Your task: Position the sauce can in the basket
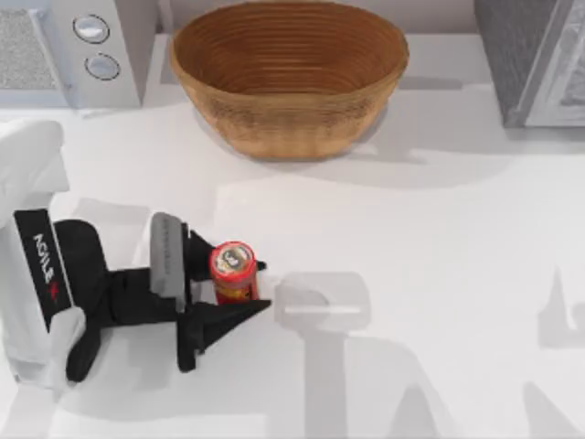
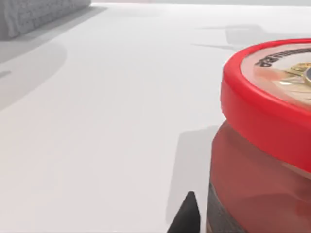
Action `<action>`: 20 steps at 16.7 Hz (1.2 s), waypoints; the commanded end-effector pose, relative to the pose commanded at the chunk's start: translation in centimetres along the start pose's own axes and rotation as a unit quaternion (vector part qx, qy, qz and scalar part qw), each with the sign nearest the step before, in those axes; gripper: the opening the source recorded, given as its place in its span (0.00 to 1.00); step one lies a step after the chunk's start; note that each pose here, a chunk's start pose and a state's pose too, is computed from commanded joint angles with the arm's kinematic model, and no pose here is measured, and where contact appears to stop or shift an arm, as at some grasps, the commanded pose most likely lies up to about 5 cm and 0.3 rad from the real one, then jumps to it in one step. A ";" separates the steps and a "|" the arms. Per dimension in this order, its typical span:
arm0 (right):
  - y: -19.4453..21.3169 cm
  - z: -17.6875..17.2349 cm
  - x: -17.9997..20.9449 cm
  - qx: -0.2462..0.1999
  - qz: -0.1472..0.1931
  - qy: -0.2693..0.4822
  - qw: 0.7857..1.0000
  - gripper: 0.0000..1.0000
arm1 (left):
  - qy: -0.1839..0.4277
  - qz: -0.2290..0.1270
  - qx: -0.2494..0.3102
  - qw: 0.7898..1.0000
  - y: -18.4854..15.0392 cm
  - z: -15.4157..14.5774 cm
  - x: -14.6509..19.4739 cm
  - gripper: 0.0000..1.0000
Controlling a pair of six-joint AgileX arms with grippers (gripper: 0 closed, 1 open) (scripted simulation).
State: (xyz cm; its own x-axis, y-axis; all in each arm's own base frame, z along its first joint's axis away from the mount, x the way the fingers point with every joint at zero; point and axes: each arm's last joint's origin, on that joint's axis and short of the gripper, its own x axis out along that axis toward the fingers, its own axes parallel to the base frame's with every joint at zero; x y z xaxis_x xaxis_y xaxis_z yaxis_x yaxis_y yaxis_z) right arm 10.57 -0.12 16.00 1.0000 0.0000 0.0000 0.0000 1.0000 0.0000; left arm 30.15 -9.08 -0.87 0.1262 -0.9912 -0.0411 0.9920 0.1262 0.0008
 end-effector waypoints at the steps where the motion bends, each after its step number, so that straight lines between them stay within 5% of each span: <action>1: 0.0 0.0 0.0 0.000 0.000 0.000 1.000 1.00 | 0.004 -0.004 0.008 1.000 0.2 0.0 -0.2 0.00; 11: 0.0 0.0 0.0 0.000 0.000 0.000 1.000 1.00 | 0.013 -0.042 0.091 0.995 0.8 0.6 -4.9 0.00; 20: 0.0 0.0 0.0 0.000 0.000 0.000 1.000 1.00 | -0.021 -0.009 0.080 0.997 -3.6 4.1 -9.3 0.00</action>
State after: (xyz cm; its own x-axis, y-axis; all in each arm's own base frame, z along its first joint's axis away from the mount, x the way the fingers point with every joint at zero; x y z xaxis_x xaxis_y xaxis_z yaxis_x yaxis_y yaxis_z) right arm 10.57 -0.12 16.00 1.0000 0.0000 0.0000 0.0000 1.0000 0.0000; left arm 25.45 -0.52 3.60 0.1050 -0.9945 -0.0007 0.9817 0.1036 0.1599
